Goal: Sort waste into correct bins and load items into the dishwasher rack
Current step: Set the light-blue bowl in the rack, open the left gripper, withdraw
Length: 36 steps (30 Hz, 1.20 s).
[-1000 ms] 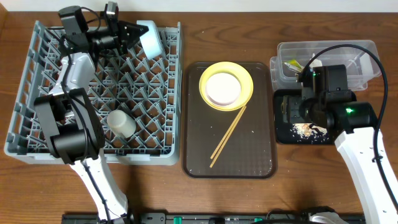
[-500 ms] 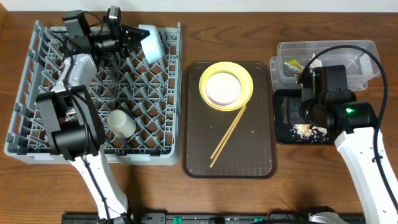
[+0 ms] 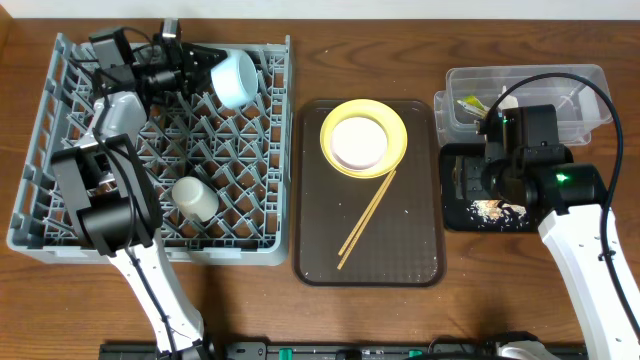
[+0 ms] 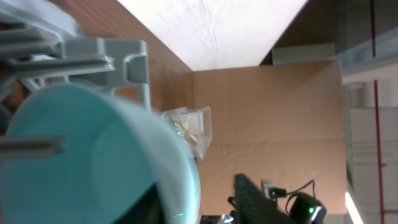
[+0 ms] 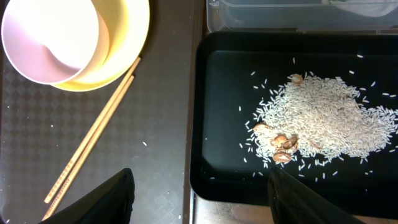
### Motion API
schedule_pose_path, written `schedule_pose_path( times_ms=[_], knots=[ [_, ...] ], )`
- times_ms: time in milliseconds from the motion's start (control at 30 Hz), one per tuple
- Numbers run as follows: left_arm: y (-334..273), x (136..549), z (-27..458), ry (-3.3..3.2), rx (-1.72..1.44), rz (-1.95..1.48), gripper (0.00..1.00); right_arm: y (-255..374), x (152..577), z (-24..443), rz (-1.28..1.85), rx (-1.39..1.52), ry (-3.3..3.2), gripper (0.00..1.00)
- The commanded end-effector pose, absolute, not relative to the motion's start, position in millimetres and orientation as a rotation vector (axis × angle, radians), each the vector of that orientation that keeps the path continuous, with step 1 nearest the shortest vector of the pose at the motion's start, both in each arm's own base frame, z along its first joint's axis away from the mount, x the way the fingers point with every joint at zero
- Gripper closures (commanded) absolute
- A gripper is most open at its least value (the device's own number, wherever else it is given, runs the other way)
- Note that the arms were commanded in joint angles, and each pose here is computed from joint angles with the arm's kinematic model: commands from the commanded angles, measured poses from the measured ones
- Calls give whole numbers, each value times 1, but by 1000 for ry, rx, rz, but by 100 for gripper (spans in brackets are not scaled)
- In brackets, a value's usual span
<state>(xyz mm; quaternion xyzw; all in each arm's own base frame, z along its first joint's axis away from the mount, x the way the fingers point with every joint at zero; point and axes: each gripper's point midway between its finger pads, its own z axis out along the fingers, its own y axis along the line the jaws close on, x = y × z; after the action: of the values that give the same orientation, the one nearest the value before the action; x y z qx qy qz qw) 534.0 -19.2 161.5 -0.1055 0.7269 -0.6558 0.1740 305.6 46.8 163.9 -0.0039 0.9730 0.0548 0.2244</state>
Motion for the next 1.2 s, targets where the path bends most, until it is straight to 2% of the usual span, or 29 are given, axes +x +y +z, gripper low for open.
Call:
schedule_pose_path(
  times_ms=[0,233,333,700,900,1167],
  knots=[
    [-18,533,156,2063,-307,-1855,59,44,309,172,150,20,2664,34],
    [-15,537,152,2068,-337,-1825,28,44,308,172,150,20,2665,34],
    [-13,539,148,2078,-375,-1804,22,44,308,172,150,19,2665,33],
    [-6,538,133,2123,-446,-1723,16,44,308,172,149,20,2666,33],
    [0,530,121,2217,-461,-1531,12,44,308,172,149,20,2667,34],
    [7,519,138,2279,-427,-1348,10,44,308,172,149,20,2667,33]
  ],
)
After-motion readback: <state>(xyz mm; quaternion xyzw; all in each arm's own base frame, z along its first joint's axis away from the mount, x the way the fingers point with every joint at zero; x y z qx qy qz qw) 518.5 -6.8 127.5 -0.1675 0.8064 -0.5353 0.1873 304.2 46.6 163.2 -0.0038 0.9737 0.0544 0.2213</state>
